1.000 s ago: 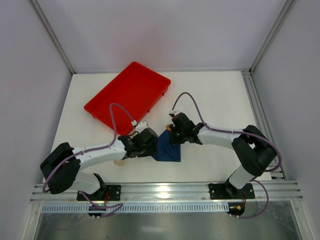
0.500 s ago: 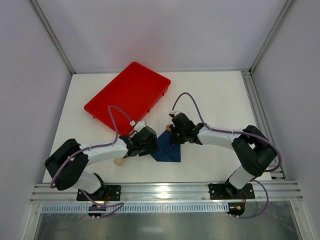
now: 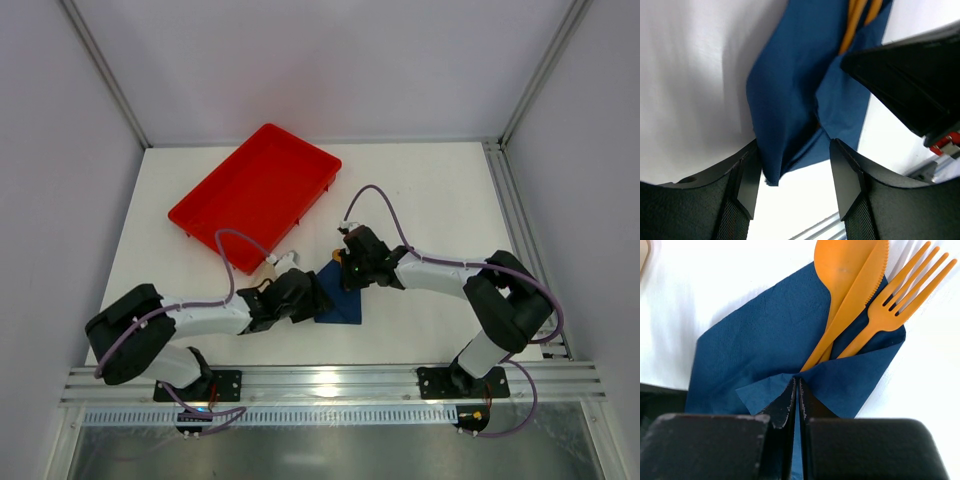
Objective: Place the utensils on the paper napkin and roll it up
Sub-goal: Roll the napkin at the center of the board.
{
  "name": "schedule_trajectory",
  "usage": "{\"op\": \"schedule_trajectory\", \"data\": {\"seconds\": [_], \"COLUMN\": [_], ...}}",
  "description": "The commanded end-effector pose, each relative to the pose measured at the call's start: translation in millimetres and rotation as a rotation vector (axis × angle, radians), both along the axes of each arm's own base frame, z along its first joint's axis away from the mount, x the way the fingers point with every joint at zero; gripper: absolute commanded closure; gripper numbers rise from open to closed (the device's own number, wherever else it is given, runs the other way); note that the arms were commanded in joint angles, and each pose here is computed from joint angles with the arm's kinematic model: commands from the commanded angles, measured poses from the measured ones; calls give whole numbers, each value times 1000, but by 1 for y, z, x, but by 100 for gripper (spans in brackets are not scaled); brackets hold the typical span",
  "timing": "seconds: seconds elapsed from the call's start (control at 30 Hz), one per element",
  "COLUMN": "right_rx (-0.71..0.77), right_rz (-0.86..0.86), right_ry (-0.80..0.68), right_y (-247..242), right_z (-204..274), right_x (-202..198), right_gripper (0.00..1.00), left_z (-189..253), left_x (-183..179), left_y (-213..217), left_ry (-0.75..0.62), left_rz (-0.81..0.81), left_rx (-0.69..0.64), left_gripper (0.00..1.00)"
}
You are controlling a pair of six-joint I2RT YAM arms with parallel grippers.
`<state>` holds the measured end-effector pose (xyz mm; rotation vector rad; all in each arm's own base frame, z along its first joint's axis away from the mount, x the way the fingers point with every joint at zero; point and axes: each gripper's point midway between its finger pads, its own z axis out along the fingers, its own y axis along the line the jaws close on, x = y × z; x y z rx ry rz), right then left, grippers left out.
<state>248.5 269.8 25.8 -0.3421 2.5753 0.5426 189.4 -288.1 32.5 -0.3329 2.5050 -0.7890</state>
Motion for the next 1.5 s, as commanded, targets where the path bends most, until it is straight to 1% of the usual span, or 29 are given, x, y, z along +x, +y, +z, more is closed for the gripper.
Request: {"op": "schedule_trajectory", "data": {"seconds": [0.0,0.03,0.07,0.2,0.27,0.3,0.33,0.47,0.5,0.6,0.67,0.7,0.83,1.07,1.1,1.13,1.17,1.2,1.23,1.27,1.33,1.4,1.47], "right_rx": [-43,-44,-43,-43,-44,-45,-44,-43,-41,-40,-38,-39,-39,-34,-33,-35,-35,-36,-34,-34,-32,-32,-32], "right_rz": [5,3,3,1,3,3,2,4,4,4,4,4,5,8,8,8,8,10,10,9,12,11,10], "right_ry": [36,37,36,35,34,35,35,35,36,37,35,36,39,37,36,35,35,37,33,36,38,39,37], "right_y": [-9,-9,-9,-10,-10,-10,-10,-9,-9,-9,-9,-9,-9,-8,-8,-9,-9,-9,-8,-8,-7,-7,-8], "right_z": [-10,-10,-10,-9,-10,-10,-10,-11,-11,-11,-11,-12,-13,-12,-12,-12,-12,-12,-12,-12,-13,-13,-13], "right_x": [-11,-11,-11,-12,-12,-12,-12,-11,-12,-12,-12,-12,-12,-13,-12,-12,-12,-13,-12,-13,-13,-13,-13], "right_gripper": [96,96,96,96,96,96,96,96,96,96,96,96,96,96,96,96,96,96,96,96,96,96,96], "left_z": [-23,-21,-26,-27,-30,-24,-30,-18,-6,9,27,32,33,19,17,13,13,14,17,16,20,12,10], "left_x": [-19,-19,-24,-22,-20,-18,-22,-15,-12,0,8,7,6,5,4,2,2,-6,-5,-6,-3,-3,-2], "left_y": [-1,-7,-9,-8,5,6,20,45,43,39,25,18,2,8,10,18,23,27,38,43,48,56,53], "left_ry": [44,35,45,45,50,35,53,-5,-33,-118,-174,-175,-175,-154,-131,-111,-126,-130,-142,-140,-148,-146,-141], "left_rz": [-20,-24,-35,-26,16,32,54,154,164,191,185,164,113,132,148,157,162,158,182,185,193,192,184], "left_rx": [15,-4,10,49,99,87,138,154,117,26,-79,-100,-144,-119,-99,-27,14,56,128,163,212,280,295], "left_gripper": [41,41,41,41,42,42,42,41,41,38,38,38,38,39,41,42,43,43,43,43,41,39,37]}}
